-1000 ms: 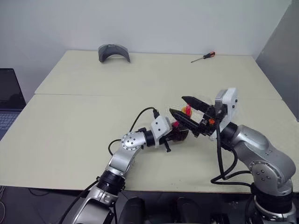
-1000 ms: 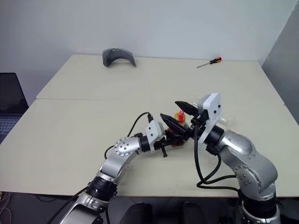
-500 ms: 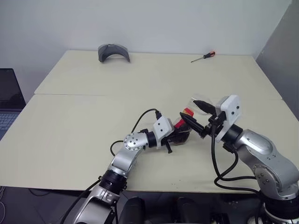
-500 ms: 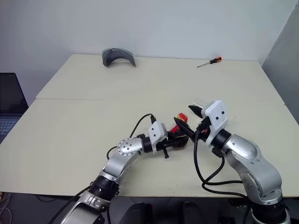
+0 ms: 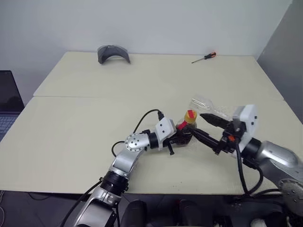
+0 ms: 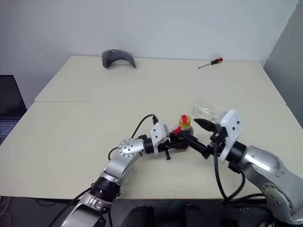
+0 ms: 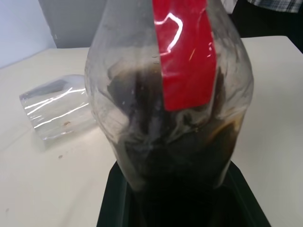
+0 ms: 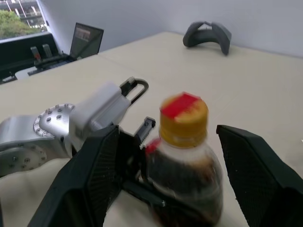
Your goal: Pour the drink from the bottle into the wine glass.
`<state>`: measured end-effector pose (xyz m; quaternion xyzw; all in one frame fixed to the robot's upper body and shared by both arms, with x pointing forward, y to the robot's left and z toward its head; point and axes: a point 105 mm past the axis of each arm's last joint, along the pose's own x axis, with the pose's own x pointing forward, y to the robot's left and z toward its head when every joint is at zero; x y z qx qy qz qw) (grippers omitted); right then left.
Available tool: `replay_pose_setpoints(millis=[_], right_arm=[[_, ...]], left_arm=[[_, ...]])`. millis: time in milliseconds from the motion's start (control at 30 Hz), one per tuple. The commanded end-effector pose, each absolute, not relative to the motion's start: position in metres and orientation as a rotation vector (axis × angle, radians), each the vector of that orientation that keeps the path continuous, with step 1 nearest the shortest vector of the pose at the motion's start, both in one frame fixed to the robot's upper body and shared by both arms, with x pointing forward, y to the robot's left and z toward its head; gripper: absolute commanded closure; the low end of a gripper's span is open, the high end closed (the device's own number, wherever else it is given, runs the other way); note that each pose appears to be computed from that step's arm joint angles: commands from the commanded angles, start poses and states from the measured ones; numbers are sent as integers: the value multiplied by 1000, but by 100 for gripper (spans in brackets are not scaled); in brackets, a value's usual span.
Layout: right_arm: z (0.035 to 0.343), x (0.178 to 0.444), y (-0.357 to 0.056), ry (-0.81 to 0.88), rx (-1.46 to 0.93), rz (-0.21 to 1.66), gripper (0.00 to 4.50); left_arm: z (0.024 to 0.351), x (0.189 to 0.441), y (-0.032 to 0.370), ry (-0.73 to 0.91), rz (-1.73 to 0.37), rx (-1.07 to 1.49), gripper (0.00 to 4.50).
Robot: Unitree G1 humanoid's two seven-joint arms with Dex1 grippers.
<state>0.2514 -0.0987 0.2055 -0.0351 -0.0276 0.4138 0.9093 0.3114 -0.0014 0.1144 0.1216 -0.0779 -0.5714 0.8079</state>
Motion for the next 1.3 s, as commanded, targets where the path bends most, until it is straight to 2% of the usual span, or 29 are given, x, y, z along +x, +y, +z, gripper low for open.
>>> replay_pose_setpoints(millis=[33,167,367,533,667,900,1033,1300], right_arm=[[214,261,-92,-122,-86,801,101],[215,279,-97,-152,-71,717,101],[211,282,-120,-137,-55,645,101],[209,276,-143,-119,-33,606,101],[206,256,-156,-71,0,641,101],[195,235,-139,26,-31,783,101],[207,242,-117,-35,-31,814,101],[219,261,-99,-98,-39,805,101]], left_arm=[[132,310,-5,-244,-1234,269,386],[132,310,-7,-245,-1238,268,386],[131,309,-8,-245,-1239,265,386],[131,309,-8,-245,-1239,265,386],[130,309,-8,-243,-1238,266,386],[130,308,-8,-244,-1242,265,386],[131,309,-8,-245,-1242,269,386],[130,308,-8,-243,-1242,275,386]])
